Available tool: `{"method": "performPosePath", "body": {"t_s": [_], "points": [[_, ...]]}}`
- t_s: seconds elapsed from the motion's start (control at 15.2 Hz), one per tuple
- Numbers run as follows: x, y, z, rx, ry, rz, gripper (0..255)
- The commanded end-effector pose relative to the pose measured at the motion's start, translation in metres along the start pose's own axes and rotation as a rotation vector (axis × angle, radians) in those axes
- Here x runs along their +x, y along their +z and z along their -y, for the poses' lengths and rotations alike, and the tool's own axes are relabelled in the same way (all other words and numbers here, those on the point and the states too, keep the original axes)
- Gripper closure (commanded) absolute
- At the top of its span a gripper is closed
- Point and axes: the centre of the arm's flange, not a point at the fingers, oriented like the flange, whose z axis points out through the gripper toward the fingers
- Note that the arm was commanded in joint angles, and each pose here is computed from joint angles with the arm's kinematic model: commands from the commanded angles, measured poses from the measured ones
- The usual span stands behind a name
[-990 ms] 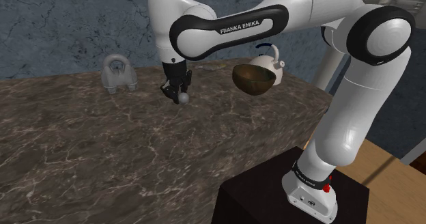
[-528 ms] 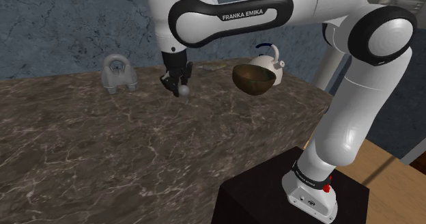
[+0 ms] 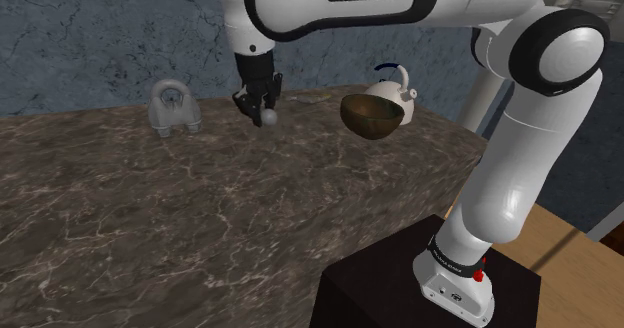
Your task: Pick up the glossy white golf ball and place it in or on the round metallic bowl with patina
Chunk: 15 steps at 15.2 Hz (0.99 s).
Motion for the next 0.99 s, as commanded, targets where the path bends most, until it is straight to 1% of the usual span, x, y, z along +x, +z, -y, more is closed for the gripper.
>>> {"method": "performPosePath", "body": {"t_s": [0.0,0.92], "points": [[0.000,-0.009,-0.003,0.000,0.000,0.000,255],[0.000,-0.082,-0.016,0.000,0.000,0.000,255]]}}
